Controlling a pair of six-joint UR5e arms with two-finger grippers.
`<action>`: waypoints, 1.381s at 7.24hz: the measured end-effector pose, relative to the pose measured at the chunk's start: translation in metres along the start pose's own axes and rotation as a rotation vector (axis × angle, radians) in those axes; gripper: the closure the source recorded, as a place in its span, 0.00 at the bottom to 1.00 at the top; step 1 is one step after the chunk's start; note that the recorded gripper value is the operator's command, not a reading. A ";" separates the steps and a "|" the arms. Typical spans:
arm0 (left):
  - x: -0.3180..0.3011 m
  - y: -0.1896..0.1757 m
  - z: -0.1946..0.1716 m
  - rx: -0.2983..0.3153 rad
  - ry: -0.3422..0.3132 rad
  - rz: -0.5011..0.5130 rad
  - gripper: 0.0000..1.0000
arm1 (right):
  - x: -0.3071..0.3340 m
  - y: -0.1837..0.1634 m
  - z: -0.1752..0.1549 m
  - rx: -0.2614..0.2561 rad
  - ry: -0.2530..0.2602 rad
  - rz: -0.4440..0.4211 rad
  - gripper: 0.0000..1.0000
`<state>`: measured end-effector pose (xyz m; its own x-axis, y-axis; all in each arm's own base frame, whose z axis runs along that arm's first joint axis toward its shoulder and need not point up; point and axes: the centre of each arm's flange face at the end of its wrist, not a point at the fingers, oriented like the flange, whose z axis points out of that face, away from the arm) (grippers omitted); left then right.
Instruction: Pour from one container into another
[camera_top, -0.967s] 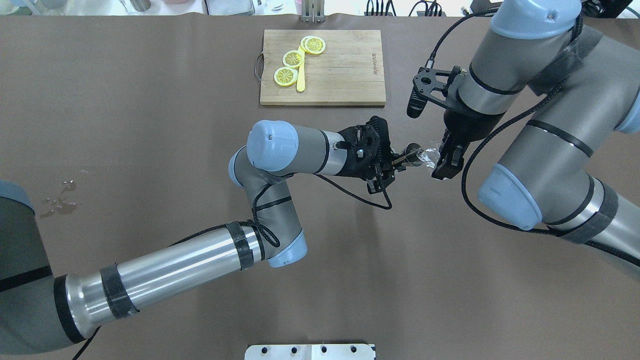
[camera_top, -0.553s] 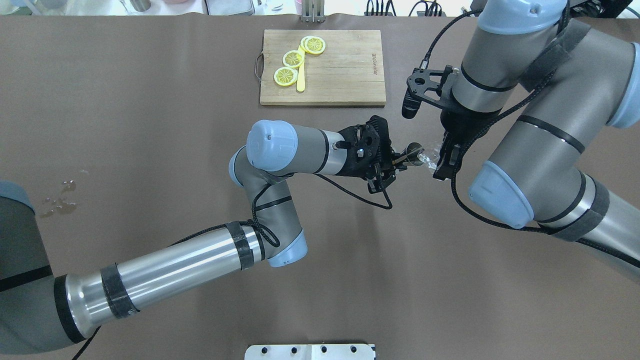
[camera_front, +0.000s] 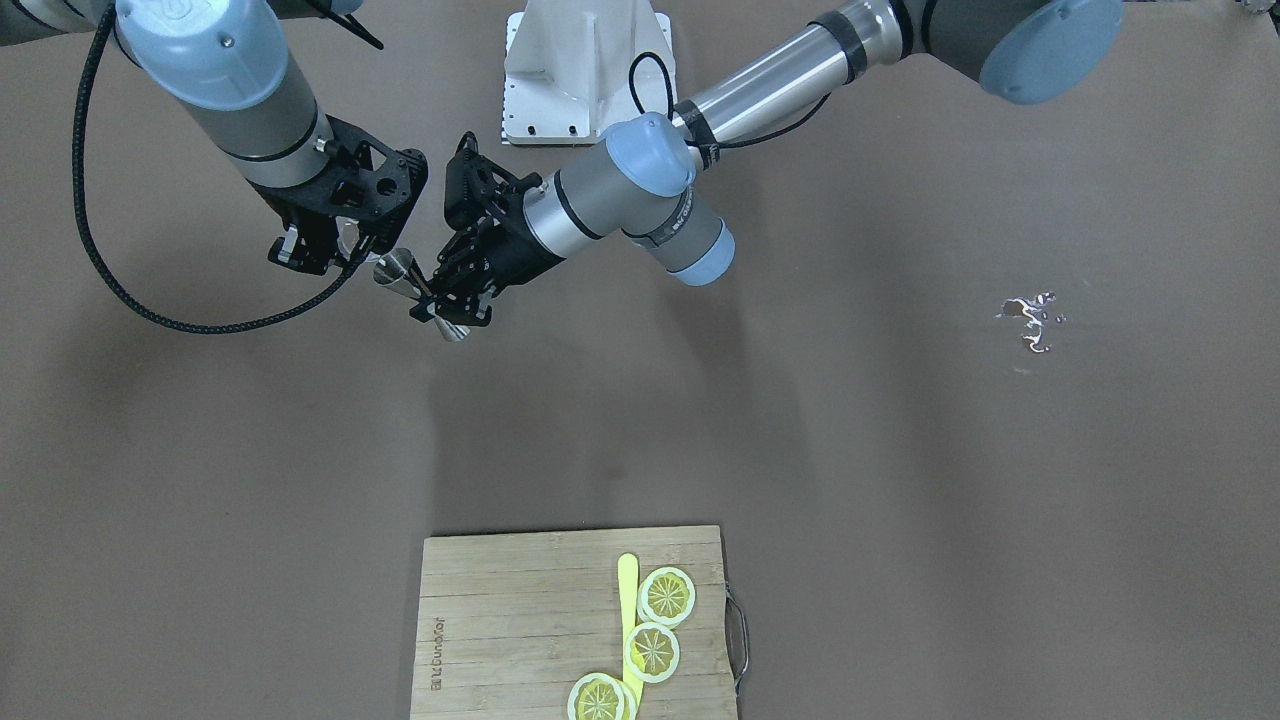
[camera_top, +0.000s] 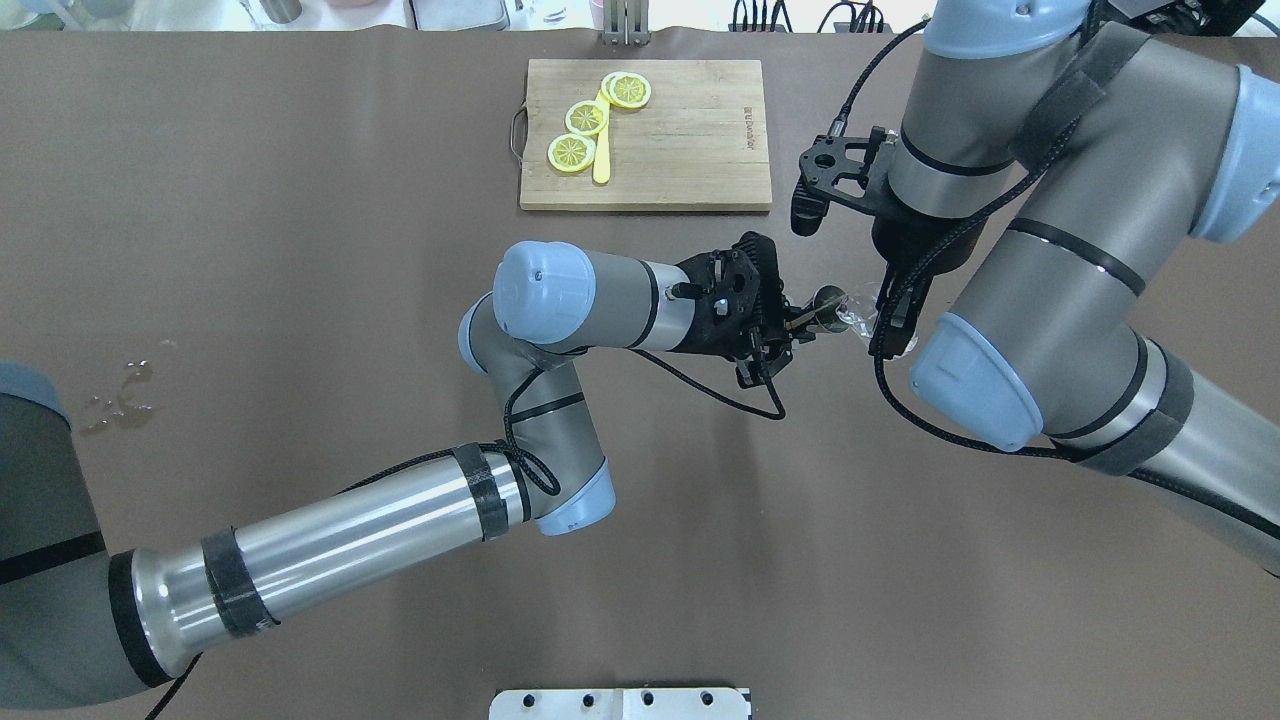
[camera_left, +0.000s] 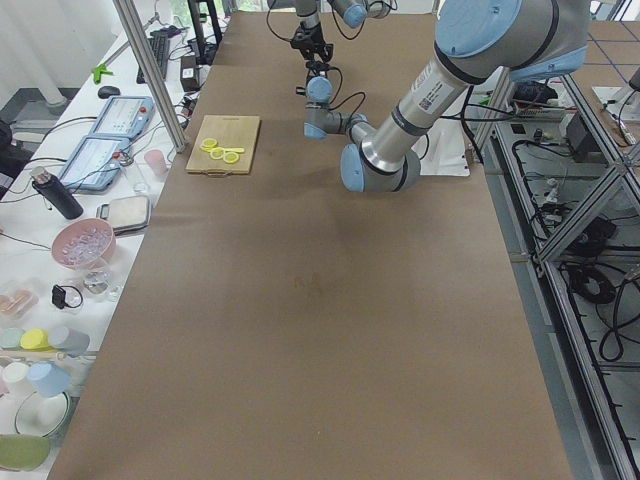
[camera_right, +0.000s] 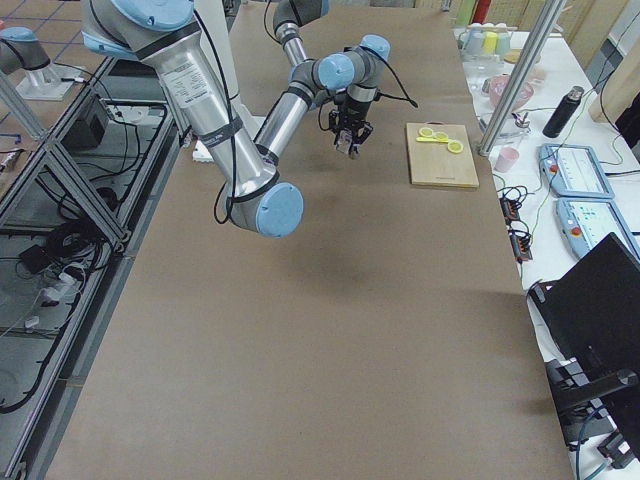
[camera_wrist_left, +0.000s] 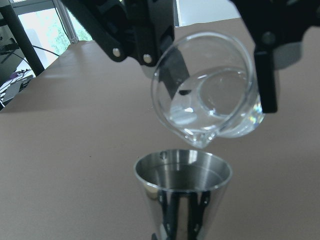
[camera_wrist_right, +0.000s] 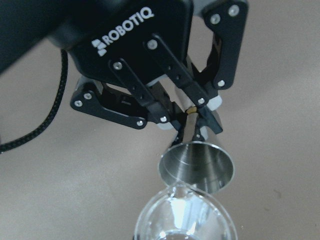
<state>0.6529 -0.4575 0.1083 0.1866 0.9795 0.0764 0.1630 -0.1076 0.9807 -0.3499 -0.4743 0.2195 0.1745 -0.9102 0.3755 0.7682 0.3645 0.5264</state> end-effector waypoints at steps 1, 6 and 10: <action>0.001 0.000 0.000 0.001 0.002 0.000 1.00 | -0.001 -0.002 -0.002 -0.018 0.003 -0.001 1.00; 0.005 -0.001 0.002 0.009 0.007 0.001 1.00 | -0.001 -0.003 -0.004 -0.068 0.006 0.012 1.00; 0.007 -0.002 0.002 0.013 0.008 0.001 1.00 | -0.001 -0.006 -0.009 -0.073 0.018 0.001 1.00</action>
<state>0.6556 -0.4510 0.1070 0.1786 0.9807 0.0791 0.1752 -0.1108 0.9783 -0.3489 -0.4774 0.2088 0.1862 -0.9134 0.3621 0.8105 0.3511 0.4689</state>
